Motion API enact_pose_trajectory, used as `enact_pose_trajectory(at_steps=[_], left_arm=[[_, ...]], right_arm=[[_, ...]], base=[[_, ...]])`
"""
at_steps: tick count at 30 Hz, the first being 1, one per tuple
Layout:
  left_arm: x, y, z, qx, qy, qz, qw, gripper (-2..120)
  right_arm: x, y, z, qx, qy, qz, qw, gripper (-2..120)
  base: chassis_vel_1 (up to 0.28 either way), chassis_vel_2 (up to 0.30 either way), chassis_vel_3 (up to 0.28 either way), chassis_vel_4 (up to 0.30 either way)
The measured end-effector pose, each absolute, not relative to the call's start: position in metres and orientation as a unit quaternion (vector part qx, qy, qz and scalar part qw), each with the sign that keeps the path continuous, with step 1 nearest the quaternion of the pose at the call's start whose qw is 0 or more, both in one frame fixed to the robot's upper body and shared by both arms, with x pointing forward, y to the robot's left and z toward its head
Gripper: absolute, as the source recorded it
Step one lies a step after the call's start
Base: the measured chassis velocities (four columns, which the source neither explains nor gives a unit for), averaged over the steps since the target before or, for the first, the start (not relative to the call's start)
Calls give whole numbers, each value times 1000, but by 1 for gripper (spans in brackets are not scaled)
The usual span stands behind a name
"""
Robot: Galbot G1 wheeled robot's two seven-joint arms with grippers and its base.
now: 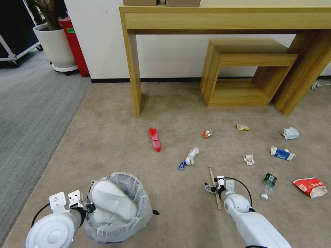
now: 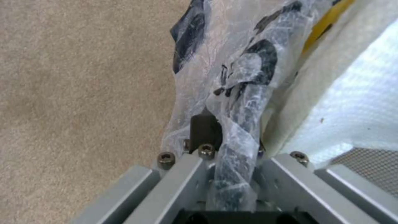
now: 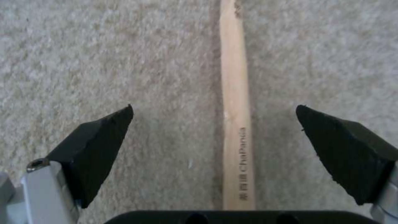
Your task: Pick up the trash bin and place the garbage on the floor into it.
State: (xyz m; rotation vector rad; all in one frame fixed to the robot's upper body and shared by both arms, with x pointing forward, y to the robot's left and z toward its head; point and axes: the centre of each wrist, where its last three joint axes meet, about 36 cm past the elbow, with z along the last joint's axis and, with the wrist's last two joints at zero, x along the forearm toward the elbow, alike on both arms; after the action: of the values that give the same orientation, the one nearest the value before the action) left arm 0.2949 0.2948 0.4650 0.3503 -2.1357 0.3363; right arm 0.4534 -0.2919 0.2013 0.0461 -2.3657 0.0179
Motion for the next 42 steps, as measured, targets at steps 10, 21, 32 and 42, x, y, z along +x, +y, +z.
enact_pose_trajectory(at_steps=[10, 21, 32, 42], left_arm=[[296, 297, 463, 143, -866, 133, 460, 0], [295, 297, 462, 143, -865, 131, 462, 0], [292, 292, 457, 147, -865, 129, 462, 0], [291, 292, 458, 145, -865, 127, 463, 0]], right_arm=[[457, -284, 192, 18, -924, 3, 381, 100], [459, -288, 190, 17, -924, -2, 382, 92], [458, -294, 189, 12, -928, -10, 373, 55], [461, -299, 192, 17, -929, -11, 371, 29]], base=[[0, 0, 0, 0], [0, 0, 0, 0], [0, 0, 0, 0], [0, 0, 0, 0]])
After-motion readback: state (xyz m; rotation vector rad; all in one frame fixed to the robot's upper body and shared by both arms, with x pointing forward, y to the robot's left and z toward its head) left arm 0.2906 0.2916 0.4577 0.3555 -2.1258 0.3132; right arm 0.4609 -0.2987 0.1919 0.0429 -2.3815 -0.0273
